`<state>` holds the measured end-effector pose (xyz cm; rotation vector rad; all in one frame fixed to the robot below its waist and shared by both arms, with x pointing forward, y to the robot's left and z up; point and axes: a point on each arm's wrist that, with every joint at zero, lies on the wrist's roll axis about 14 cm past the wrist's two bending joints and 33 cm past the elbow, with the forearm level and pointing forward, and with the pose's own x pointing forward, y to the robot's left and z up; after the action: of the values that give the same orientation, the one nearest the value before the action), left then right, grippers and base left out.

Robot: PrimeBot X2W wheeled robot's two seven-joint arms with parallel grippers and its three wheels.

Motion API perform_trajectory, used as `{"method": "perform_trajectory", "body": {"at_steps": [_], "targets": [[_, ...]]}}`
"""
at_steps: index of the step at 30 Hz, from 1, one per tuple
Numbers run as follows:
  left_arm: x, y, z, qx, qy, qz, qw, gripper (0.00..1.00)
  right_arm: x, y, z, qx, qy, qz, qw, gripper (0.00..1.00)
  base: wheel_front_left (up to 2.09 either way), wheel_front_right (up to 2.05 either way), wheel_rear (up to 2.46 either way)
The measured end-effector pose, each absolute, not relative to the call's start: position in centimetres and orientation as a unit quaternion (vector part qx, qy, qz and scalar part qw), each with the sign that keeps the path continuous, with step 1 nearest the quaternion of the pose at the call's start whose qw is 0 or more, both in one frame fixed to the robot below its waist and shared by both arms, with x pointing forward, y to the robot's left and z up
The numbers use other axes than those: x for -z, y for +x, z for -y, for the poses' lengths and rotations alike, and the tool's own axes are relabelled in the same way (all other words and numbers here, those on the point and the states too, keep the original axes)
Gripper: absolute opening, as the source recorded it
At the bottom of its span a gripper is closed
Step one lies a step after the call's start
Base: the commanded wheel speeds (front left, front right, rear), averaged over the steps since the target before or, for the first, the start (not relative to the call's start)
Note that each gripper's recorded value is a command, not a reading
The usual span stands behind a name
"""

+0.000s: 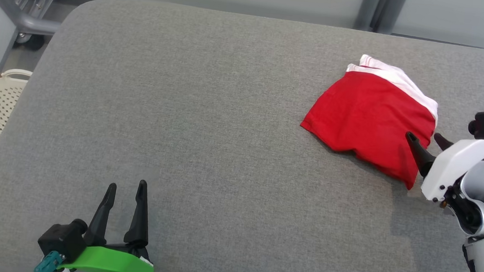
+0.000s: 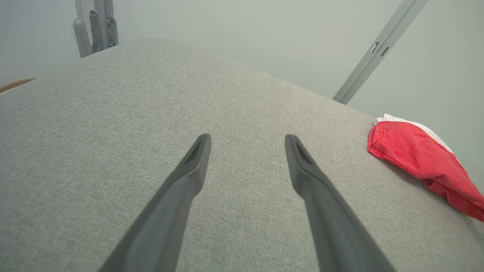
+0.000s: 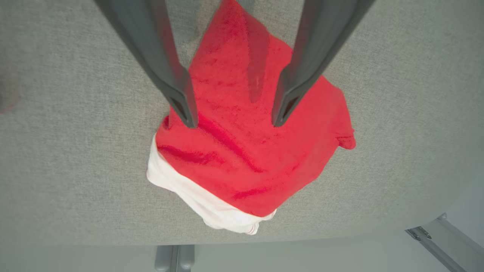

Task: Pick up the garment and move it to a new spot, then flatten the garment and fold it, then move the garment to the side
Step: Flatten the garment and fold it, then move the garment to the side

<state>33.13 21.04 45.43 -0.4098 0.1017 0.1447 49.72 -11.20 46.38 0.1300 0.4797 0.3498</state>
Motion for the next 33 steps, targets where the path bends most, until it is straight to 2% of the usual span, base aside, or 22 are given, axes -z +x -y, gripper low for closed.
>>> {"method": "perform_trajectory", "body": {"at_steps": [3,10,16,20,23,24,25,26,27,28,33], "targets": [[-45.6,33.6,-20.6,-0.059,-0.2,-0.05,0.977,1.0,-45.5,48.3,13.4,-0.148,0.088,-0.267,0.948,1.0,0.0,0.0,0.0],[-45.2,34.2,-19.7,-0.04,-0.18,-0.061,0.981,1.0,-43.8,48.0,15.7,-0.11,0.145,-0.324,0.928,1.0,0.0,0.0,0.0],[-45.5,34.3,-20.2,-0.046,-0.174,-0.059,0.982,1.0,-42.1,49.1,14.3,-0.101,0.212,-0.366,0.9,1.0,0.0,0.0,0.0],[-45.4,33.8,-21.0,-0.061,-0.17,-0.06,0.982,1.0,-39.7,49.7,13.9,-0.065,0.269,-0.399,0.874,1.0,0.0,0.0,0.0],[-45.2,33.3,-21.5,-0.072,-0.168,-0.063,0.981,1.0,-39.4,50.6,12.8,-0.06,0.301,-0.398,0.865,1.0,0.0,0.0,0.0],[-45.1,33.1,-21.7,-0.076,-0.168,-0.063,0.981,1.0,-39.6,51.0,12.1,-0.065,0.311,-0.395,0.862,0.93,0.0,0.0,0.0],[-45.1,32.9,-21.9,-0.078,-0.168,-0.063,0.981,1.0,-39.8,51.3,11.3,-0.07,0.32,-0.393,0.859,0.77,0.0,0.0,0.0],[-45.1,32.8,-22.0,-0.079,-0.168,-0.062,0.981,1.0,-40.0,51.4,10.7,-0.076,0.325,-0.392,0.857,0.46,0.0,0.0,0.0],[-45.1,32.7,-22.1,-0.079,-0.167,-0.063,0.981,1.0,-40.1,51.5,10.1,-0.081,0.326,-0.392,0.856,0.09,0.0,0.0,0.0],[-45.1,32.5,-22.2,-0.078,-0.166,-0.063,0.981,1.0,-40.3,51.5,9.7,-0.085,0.33,-0.39,0.855,0.0,0.0,0.0,0.0],[-45.3,32.2,-22.4,-0.069,-0.16,-0.058,0.983,1.0,-41.8,51.3,8.0,-0.116,0.32,-0.386,0.857,0.0,0.0,0.0,0.0]]}}
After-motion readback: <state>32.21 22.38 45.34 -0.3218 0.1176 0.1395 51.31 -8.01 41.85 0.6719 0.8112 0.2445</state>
